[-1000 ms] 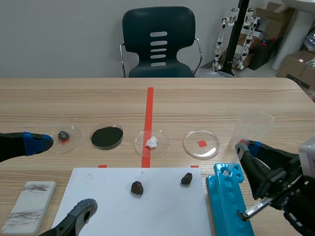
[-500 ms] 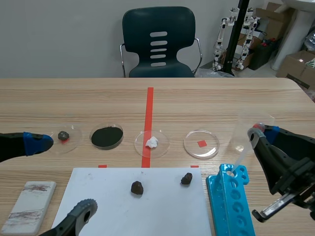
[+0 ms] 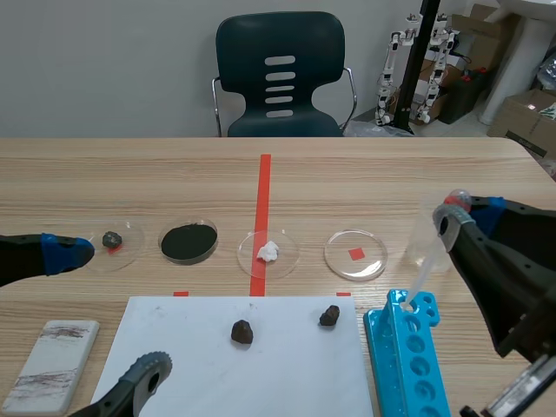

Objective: Pick up the dropper by the top with the right hand

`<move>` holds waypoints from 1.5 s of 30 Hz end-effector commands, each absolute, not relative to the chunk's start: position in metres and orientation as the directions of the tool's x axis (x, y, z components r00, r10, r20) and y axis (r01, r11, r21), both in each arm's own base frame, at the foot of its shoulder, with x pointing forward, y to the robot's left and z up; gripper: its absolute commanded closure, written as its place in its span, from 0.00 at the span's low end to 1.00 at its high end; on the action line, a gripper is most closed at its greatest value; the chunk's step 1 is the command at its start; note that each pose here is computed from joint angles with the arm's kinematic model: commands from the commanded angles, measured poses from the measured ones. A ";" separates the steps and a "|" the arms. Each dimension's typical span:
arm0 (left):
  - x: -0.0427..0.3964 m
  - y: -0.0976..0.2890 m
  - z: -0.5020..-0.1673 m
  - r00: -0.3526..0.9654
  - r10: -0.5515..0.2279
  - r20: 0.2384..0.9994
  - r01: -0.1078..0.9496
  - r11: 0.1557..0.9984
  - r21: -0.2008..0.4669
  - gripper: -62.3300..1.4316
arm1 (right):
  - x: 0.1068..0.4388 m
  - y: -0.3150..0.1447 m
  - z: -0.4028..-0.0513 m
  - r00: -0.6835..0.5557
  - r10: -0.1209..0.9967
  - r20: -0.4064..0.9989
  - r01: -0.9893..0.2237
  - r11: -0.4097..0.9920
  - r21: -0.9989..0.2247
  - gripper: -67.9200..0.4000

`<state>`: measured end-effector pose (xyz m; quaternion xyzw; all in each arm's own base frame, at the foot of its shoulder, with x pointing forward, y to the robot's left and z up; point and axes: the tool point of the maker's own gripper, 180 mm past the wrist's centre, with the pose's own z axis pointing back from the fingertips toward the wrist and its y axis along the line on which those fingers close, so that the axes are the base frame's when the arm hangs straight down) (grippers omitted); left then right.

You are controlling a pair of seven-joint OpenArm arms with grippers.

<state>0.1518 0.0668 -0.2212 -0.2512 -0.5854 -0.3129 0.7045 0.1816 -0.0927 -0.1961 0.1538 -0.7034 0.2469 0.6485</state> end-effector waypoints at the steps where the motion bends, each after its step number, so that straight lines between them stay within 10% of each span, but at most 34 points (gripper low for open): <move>1: 0.151 0.065 -0.216 0.113 -0.120 0.986 0.731 0.683 0.000 0.00 | 0.179 -0.092 -0.191 -0.119 0.079 0.990 -0.534 0.835 -0.131 0.92; 45: 0.151 0.065 -0.216 0.113 -0.120 0.986 0.731 0.683 0.000 0.00 | 0.153 -0.068 -0.192 -0.046 0.091 0.995 -0.533 0.840 -0.101 0.92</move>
